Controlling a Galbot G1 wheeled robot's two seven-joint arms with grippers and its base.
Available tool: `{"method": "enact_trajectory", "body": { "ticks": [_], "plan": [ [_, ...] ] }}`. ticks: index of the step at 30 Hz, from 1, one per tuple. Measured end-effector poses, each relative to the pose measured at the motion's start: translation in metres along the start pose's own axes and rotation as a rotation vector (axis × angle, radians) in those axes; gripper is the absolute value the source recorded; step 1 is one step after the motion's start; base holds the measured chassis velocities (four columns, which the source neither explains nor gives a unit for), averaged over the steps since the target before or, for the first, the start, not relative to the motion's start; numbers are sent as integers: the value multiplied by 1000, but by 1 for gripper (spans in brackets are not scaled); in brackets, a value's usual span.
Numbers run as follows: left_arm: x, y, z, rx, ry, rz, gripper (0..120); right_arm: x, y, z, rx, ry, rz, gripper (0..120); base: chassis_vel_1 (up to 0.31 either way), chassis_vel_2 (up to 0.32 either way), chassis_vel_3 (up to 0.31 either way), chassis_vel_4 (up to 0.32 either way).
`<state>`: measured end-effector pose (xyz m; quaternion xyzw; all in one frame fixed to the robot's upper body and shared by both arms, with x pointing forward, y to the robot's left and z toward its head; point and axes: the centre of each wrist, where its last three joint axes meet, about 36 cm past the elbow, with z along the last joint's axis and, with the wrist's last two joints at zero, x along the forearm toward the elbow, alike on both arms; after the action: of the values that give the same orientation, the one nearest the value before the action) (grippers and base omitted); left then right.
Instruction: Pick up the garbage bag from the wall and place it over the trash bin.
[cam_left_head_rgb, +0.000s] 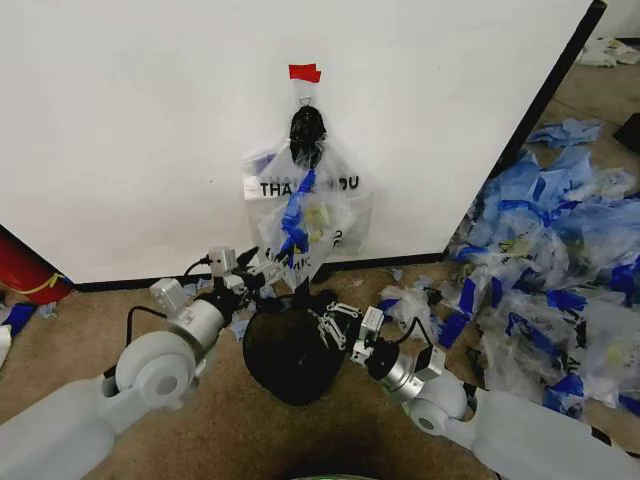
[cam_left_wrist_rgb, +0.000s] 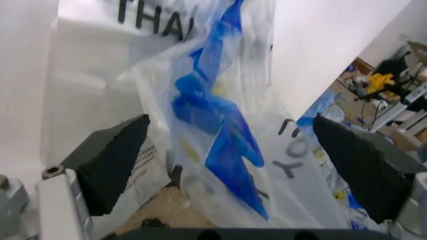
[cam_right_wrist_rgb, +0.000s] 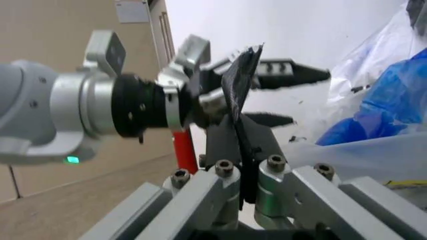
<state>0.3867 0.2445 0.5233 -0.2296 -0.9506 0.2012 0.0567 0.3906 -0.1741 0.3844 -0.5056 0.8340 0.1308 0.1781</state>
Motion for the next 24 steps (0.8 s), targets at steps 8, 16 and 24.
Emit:
{"method": "enact_trajectory", "body": {
  "ticks": [8,16,24],
  "plan": [
    [17,-29,-22,-55,20,85,98,2,-4,0,15,-1,6,0,0,0,0,0],
    [-1,-32,-10,-33,50,111,98,1,-3,1,13,-5,9,0,0,0,0,0],
    [-16,-20,9,-28,82,86,98,7,-1,0,13,-5,19,0,0,0,0,0]
  ]
}}
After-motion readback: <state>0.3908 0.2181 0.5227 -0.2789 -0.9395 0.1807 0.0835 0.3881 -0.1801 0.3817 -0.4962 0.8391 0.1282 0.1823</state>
